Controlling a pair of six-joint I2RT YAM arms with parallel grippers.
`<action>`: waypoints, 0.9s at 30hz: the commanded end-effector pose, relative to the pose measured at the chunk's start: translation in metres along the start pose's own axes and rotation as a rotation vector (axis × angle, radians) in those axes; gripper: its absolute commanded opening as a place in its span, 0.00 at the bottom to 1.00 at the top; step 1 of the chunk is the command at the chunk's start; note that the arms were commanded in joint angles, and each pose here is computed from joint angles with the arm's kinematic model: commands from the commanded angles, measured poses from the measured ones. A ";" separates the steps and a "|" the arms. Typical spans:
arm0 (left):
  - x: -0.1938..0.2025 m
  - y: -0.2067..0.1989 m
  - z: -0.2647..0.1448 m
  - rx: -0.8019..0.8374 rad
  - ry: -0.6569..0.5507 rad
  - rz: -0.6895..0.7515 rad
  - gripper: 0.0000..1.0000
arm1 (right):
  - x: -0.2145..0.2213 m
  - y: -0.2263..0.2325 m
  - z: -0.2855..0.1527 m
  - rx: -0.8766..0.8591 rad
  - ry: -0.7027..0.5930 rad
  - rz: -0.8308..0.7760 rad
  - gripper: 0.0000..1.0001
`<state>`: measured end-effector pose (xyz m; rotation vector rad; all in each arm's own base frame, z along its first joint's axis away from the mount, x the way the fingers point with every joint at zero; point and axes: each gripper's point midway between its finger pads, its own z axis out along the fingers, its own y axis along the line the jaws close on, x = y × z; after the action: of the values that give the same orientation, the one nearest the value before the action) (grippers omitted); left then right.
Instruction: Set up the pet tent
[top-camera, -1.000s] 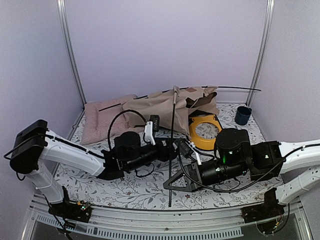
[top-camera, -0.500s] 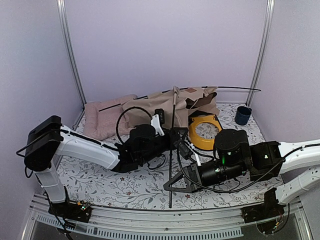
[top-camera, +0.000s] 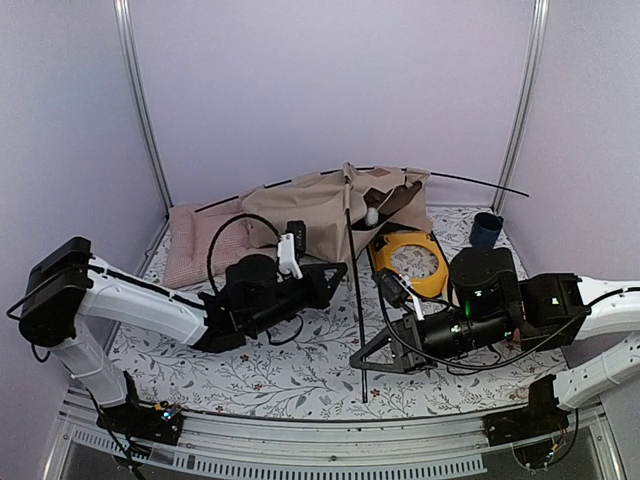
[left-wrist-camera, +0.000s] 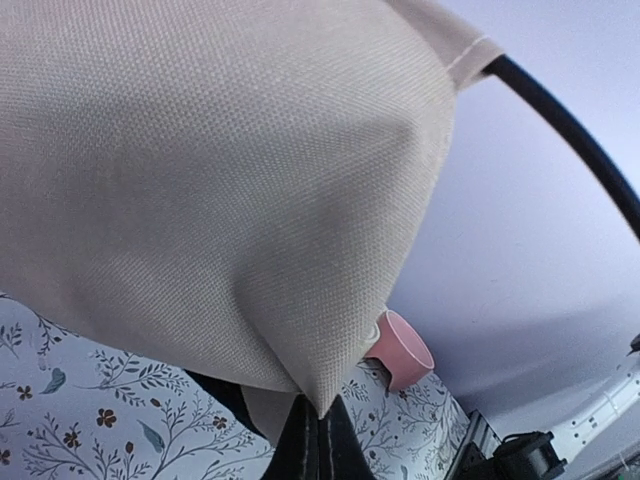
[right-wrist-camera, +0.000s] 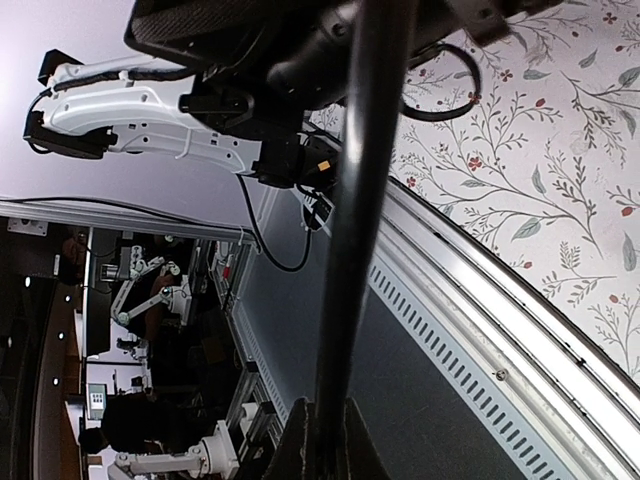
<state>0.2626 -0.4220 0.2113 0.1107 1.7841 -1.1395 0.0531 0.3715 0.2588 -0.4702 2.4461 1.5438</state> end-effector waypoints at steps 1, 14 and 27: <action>0.020 -0.014 -0.030 0.092 0.084 0.079 0.00 | -0.050 -0.004 -0.018 0.070 -0.201 -0.041 0.00; 0.057 -0.031 -0.073 0.194 0.267 0.073 0.00 | -0.082 -0.020 0.001 0.167 -0.331 -0.116 0.00; 0.108 -0.049 -0.115 0.199 0.426 0.024 0.00 | -0.091 -0.027 0.000 0.134 -0.429 -0.088 0.00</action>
<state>0.1637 -0.3980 0.1978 0.3438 1.8878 -1.2450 0.0941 0.3773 0.2093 -0.4446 2.4167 1.2508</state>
